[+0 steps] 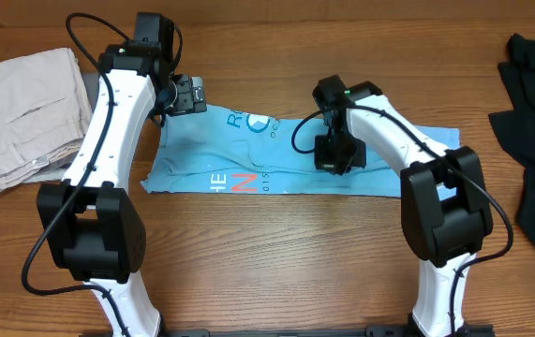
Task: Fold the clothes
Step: 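Lift the right gripper and move it rightward along the strip, then lower the right gripper onto the strip's right end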
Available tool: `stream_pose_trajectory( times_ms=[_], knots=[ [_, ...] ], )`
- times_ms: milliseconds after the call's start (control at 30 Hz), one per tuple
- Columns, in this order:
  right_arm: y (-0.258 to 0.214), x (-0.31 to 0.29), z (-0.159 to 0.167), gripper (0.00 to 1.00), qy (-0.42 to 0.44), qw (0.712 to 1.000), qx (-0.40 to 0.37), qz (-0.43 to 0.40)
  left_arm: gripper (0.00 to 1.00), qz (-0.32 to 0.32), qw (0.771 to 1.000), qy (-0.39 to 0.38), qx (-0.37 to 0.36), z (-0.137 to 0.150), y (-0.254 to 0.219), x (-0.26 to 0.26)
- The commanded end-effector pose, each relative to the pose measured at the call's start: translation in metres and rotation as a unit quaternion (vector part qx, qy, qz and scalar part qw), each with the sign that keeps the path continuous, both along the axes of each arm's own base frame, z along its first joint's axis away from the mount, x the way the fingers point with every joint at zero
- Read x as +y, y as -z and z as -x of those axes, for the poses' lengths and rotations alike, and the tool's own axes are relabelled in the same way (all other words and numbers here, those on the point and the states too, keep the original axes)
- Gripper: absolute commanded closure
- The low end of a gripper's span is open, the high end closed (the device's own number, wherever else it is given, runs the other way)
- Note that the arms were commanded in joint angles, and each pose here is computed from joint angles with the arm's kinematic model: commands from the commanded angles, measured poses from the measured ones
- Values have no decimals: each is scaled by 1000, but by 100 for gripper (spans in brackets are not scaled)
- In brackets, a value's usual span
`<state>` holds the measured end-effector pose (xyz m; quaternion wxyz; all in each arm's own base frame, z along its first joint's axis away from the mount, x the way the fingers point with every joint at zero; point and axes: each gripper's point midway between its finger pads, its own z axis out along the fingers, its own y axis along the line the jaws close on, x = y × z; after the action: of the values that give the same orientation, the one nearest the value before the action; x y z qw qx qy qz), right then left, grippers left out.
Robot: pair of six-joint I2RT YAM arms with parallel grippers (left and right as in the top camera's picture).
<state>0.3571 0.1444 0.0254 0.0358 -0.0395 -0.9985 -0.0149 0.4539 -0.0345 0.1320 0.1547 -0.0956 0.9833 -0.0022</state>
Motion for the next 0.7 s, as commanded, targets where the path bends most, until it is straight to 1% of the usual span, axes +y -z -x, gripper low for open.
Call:
stream_pose_trajectory(
  times_ms=[0,200,367,533,667],
  knots=[
    [-46,-7,-26,96,18,997,-75,-14,0,-6,1000,-2,-10,-2,-7,4],
    [-41,-49,-44,96,55,993,-98,33,0,-6,1000,-2,-10,-2,-7,4],
    [-30,-81,-55,96,92,989,-112,41,0,-6,1000,-2,-10,-2,-7,4],
    [-21,-106,-51,96,121,986,-102,46,0,-6,1000,-2,-10,-2,-7,4],
    [-8,-114,-46,96,130,986,-96,48,0,-6,1000,-2,-10,-2,-7,4]
  ],
)
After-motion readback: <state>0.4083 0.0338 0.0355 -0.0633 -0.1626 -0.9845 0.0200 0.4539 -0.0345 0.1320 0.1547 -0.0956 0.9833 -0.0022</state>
